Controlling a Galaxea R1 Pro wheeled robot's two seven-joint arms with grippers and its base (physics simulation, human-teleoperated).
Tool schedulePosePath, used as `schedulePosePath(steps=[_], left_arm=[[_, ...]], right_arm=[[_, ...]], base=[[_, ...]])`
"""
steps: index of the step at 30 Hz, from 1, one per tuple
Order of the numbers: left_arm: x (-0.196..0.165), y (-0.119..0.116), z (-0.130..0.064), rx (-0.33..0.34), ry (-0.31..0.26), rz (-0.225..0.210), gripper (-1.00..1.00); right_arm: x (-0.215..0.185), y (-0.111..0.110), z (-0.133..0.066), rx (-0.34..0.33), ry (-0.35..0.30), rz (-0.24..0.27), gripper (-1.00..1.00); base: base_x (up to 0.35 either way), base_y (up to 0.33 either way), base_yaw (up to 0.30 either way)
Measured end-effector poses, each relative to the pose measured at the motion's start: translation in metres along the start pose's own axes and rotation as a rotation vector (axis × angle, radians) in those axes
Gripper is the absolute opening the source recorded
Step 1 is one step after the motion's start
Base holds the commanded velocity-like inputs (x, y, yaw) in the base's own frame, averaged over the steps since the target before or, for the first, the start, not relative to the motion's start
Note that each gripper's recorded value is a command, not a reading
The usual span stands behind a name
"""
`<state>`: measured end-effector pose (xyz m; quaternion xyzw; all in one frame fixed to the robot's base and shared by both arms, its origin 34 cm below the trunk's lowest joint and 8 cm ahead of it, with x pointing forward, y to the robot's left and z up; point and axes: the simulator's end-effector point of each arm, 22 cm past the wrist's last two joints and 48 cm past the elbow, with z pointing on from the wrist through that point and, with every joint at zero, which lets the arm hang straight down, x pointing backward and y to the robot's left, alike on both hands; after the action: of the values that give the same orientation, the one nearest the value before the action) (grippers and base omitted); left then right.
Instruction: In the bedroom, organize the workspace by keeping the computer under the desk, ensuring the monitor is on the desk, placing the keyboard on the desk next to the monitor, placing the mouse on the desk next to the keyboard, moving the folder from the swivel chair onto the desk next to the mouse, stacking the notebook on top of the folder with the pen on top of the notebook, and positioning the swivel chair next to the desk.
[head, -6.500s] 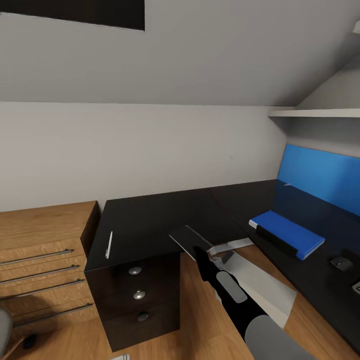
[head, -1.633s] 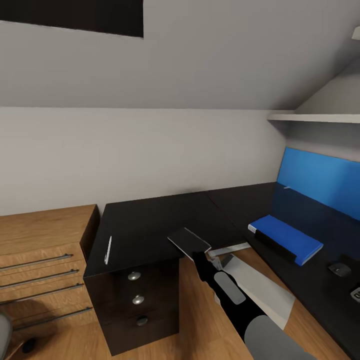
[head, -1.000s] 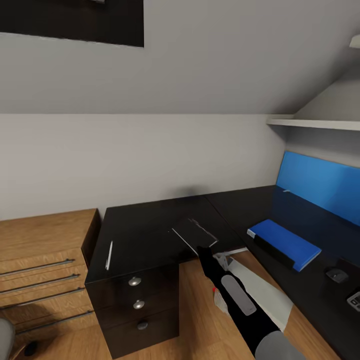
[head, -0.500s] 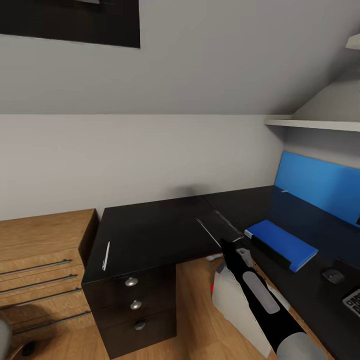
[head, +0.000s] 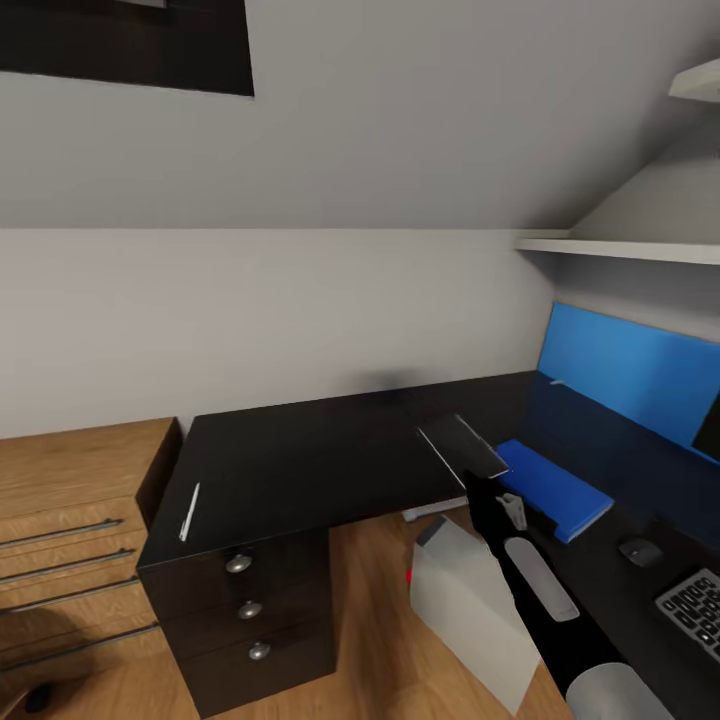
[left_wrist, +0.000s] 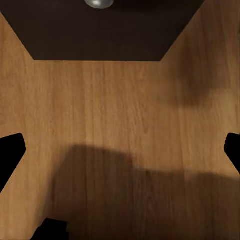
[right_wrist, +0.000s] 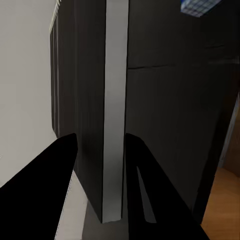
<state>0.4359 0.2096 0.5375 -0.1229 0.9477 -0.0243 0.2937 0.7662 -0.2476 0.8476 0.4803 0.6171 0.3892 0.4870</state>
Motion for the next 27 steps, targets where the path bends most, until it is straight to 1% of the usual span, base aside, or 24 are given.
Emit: schedulePosePath(steps=[1,3,5,6,9,14,23,25,27], left_arm=[[0.000,0.000,0.000,0.000,0.000,0.000,1.00],[0.000,0.000,0.000,0.000,0.000,0.000,1.00],[0.000,0.000,0.000,0.000,0.000,0.000,1.00],[0.000,0.000,0.000,0.000,0.000,0.000,1.00],[0.000,0.000,0.000,0.000,-0.001,0.000,1.00],[0.000,0.000,0.000,0.000,-0.001,0.001,1.00],[-0.001,0.000,0.000,-0.001,-0.003,0.000,1.00],[-0.001,0.000,0.000,-0.001,-0.003,0.000,1.00],[-0.002,0.000,0.000,-0.001,-0.004,0.000,1.00]], right_arm=[[-0.008,-0.001,0.000,0.002,-0.016,0.012,-1.00],[-0.027,-0.008,-0.001,0.014,-0.053,0.063,-1.00],[-0.036,-0.011,-0.002,0.019,-0.069,0.096,-1.00],[-0.043,-0.014,-0.003,0.023,-0.082,0.121,-1.00],[-0.051,-0.017,-0.004,0.028,-0.098,0.152,-1.00],[-0.060,-0.021,-0.005,0.036,-0.113,0.165,-1.00],[-0.069,-0.034,-0.007,0.093,-0.126,0.169,-1.00],[-0.069,-0.036,-0.007,0.101,-0.127,0.169,-1.00],[-0.068,-0.037,-0.007,0.107,-0.125,0.165,-1.00]], base=[[0.000,-0.009,-0.170],[0.000,-0.005,-0.212],[0.000,-0.003,-0.235],[0.000,-0.002,-0.248],[0.000,-0.001,-0.257],[0.000,0.000,-0.265],[0.000,0.000,-0.268],[0.000,0.000,-0.215],[0.000,0.000,-0.053]])
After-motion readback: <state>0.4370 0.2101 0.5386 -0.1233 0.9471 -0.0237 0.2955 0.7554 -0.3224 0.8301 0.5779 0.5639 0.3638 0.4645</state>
